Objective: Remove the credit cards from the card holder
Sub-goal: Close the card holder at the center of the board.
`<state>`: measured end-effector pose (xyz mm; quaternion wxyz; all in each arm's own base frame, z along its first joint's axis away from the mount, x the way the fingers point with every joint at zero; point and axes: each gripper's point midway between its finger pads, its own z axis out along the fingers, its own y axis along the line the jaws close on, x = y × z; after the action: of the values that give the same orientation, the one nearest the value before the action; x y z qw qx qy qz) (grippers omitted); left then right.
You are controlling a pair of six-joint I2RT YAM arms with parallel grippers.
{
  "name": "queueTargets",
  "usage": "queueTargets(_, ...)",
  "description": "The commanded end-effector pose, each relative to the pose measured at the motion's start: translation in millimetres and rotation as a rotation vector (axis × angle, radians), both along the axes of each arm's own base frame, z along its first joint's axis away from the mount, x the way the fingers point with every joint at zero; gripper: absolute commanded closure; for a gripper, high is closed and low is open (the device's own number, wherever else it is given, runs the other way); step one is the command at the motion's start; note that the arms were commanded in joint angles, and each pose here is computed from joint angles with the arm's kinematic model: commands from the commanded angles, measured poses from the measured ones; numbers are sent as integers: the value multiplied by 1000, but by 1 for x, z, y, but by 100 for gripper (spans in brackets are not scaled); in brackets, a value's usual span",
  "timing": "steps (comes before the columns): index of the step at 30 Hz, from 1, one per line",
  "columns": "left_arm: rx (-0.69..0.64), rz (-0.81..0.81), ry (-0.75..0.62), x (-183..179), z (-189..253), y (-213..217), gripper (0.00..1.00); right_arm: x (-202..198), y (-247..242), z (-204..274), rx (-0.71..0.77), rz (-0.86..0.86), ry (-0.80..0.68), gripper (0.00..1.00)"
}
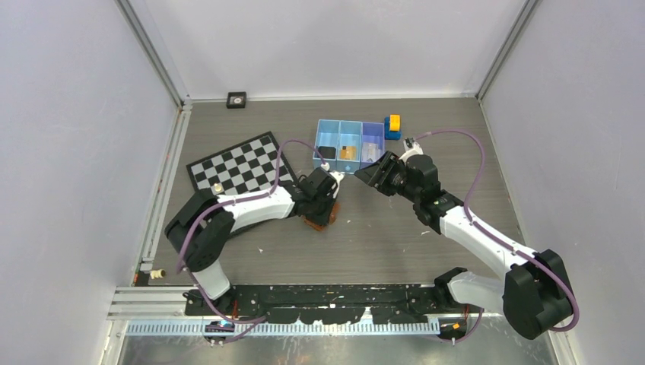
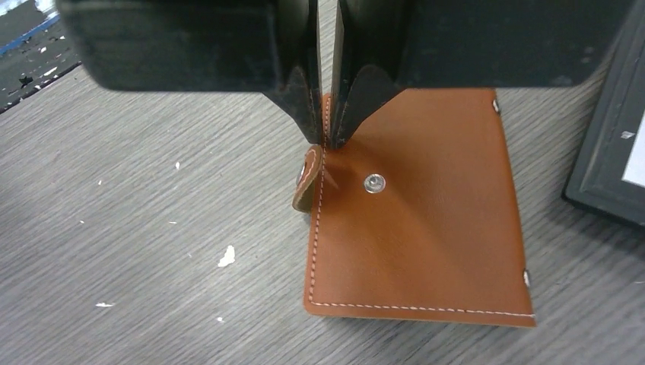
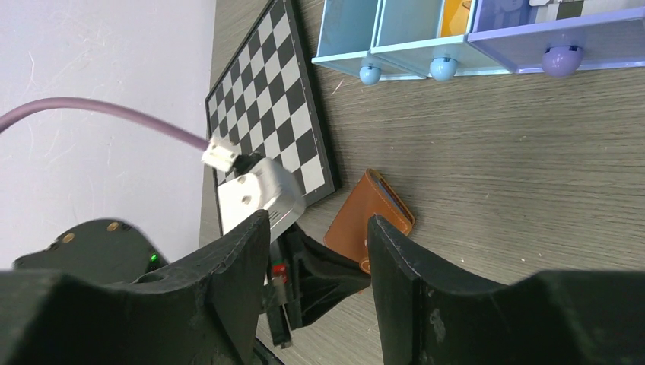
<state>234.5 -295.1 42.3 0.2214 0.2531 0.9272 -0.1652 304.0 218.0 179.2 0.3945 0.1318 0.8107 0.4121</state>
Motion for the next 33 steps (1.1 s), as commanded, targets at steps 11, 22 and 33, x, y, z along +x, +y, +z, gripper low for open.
queueTargets(11,-160,17,27,7,28,-13,74,2,-1,23,41,-16,-75,45)
queueTargets(22,-227,208,-250,33,83,42,1,17,-56,23,-179,-242,-213,38)
queueTargets(33,-192,490,-487,75,118,142,1,21,-114,15,-470,-393,-490,37)
